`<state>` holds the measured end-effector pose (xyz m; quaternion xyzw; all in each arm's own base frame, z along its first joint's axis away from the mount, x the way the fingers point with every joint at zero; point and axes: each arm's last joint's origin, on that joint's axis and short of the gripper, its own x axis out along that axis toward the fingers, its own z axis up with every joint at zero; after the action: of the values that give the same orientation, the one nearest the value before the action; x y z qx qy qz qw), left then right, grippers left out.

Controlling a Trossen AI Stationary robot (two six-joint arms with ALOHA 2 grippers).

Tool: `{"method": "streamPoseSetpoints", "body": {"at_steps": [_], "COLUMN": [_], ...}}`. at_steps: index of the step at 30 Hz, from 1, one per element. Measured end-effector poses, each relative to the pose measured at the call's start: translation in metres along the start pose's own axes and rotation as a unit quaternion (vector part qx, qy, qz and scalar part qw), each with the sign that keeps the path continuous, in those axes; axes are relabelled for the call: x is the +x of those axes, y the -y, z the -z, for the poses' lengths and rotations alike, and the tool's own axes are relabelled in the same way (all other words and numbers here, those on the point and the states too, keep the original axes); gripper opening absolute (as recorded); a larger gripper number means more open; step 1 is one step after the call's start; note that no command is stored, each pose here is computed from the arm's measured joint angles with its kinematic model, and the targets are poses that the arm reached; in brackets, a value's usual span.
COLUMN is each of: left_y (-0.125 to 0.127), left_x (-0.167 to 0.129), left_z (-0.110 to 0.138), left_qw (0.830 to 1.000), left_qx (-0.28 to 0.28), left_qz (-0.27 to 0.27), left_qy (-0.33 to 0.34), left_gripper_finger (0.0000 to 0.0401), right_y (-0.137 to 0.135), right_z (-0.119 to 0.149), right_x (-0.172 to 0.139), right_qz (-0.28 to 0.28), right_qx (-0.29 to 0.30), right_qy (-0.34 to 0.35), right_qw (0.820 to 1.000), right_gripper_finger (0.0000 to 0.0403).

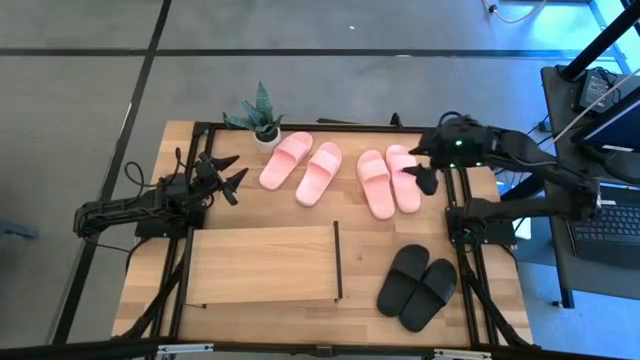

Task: Pick and place slides into the shelf
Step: Put the black slide on the shelf

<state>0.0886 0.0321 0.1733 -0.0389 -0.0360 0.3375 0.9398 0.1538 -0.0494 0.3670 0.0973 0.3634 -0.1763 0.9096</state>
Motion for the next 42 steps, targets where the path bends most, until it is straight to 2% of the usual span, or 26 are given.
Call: {"method": "streamPoseSetpoints", "body": {"at_steps": [10,30,32,37,42], "left_y": [0.000,0.000,0.000,0.000,0.000], "left_x": [0.000,0.000,0.000,0.000,0.000], "left_z": [0.000,0.000,0.000,0.000,0.000], "left_qw": [1.000,1.000,1.000,1.000,1.000], "left_qx": [0.000,0.000,0.000,0.000,0.000], "left_qz": [0.000,0.000,0.000,0.000,0.000], "left_qy": [0.000,0.000,0.000,0.000,0.000], "left_gripper_finger": [0.0242,0.0242,0.0242,0.0242,0.0242], "right_y": [-0.018,-0.021,-0.020,-0.024,-0.035], "right_z": [0.004,0.006,0.008,0.017,0.028], "right_x": [0.025,0.028,0.027,0.025,0.027], "right_qz": [0.042,0.053,0.052,-0.005,-0.018], "right_qx": [-0.030,-0.042,-0.033,0.023,0.088], "right_qy": [-0.092,-0.108,-0.117,-0.175,-0.254], "right_qw": [0.994,0.992,0.991,0.984,0.963], "right_gripper_finger": [0.0271,0.0271,0.0271,0.0271,0.0271]}}
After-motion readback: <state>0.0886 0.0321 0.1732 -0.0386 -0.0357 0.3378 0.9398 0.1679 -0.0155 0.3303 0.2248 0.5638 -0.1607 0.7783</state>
